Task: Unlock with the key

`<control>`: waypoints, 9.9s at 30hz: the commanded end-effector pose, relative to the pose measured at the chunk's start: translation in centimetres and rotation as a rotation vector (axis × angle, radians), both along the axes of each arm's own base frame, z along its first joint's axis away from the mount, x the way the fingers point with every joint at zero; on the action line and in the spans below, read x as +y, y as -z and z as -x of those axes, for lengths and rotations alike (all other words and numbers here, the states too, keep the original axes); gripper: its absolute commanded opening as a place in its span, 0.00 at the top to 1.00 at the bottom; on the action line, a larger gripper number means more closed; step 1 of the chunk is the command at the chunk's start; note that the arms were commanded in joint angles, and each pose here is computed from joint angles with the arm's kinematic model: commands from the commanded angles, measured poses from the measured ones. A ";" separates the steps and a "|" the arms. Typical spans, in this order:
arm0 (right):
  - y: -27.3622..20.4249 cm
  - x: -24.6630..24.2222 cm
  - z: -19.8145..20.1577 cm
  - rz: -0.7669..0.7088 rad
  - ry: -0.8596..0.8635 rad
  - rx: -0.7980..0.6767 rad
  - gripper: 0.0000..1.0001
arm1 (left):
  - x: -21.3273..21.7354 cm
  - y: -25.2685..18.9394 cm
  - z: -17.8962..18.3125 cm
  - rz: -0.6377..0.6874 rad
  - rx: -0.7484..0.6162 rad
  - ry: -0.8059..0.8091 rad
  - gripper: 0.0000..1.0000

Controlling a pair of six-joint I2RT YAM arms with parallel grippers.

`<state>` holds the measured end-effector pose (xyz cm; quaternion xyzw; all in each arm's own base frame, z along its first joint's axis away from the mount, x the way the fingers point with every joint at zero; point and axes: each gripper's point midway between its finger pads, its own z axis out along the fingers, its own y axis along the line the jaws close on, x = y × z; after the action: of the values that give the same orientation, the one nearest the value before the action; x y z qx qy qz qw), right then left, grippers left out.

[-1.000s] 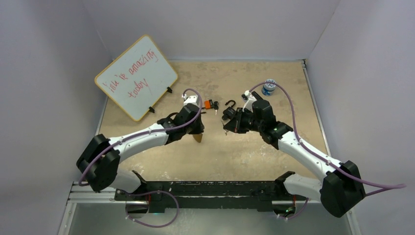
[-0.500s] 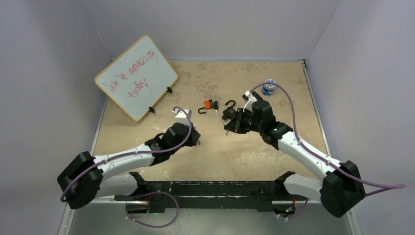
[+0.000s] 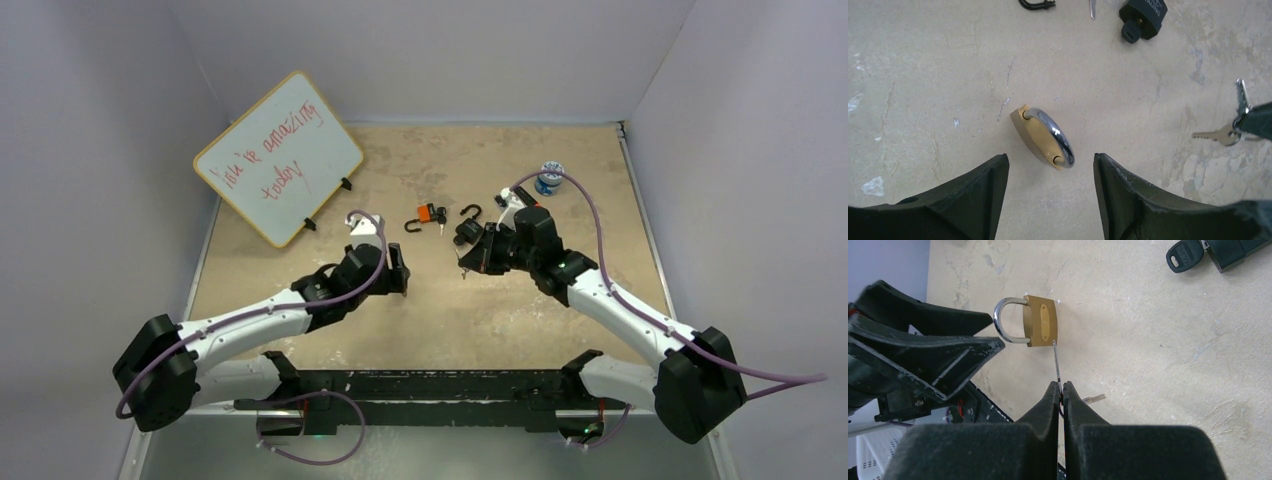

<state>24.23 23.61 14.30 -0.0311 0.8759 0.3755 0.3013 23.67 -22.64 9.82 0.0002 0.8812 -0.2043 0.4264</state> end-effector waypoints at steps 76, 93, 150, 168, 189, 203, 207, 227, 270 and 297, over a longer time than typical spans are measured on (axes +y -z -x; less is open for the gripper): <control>-21.2 1.5 12.1 -0.522 -0.740 -0.369 1.00 | -6.4 -32.0 4.4 0.886 0.255 0.943 1.00; -24.0 2.8 8.3 -0.570 -0.596 -0.370 1.00 | -6.2 -32.2 4.9 0.884 0.233 0.981 1.00; -22.6 3.1 6.9 -0.542 -0.539 -0.328 1.00 | -5.9 -34.2 5.3 0.859 0.086 1.006 1.00; -22.9 2.6 7.8 -0.516 -0.552 -0.391 1.00 | -6.1 -33.7 4.7 0.853 0.073 0.986 1.00; -24.0 2.7 7.6 -0.533 -0.563 -0.425 1.00 | -6.1 -32.9 4.6 0.847 0.083 0.985 1.00; -24.1 2.8 7.2 -0.537 -0.546 -0.441 1.00 | -6.1 -32.3 4.6 0.840 0.094 0.982 1.00; -24.1 2.8 6.9 -0.537 -0.535 -0.440 1.00 | -6.1 -32.3 4.6 0.839 0.092 0.983 1.00; -23.9 3.6 5.7 -0.559 -0.521 -0.348 1.00 | -5.8 -32.1 5.3 0.808 0.046 1.008 1.00; -23.6 5.5 -0.5 -0.714 -0.286 -0.151 1.00 | -5.8 -30.3 4.6 0.743 -0.139 0.950 1.00; -15.3 1.8 -1.7 -0.674 -0.041 0.292 0.44 | -4.2 -31.6 1.1 0.581 -0.656 0.786 1.00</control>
<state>24.95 26.38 33.09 0.1165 0.6543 0.7380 0.1168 22.65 -27.80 36.41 0.2613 0.5962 -0.5972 0.4686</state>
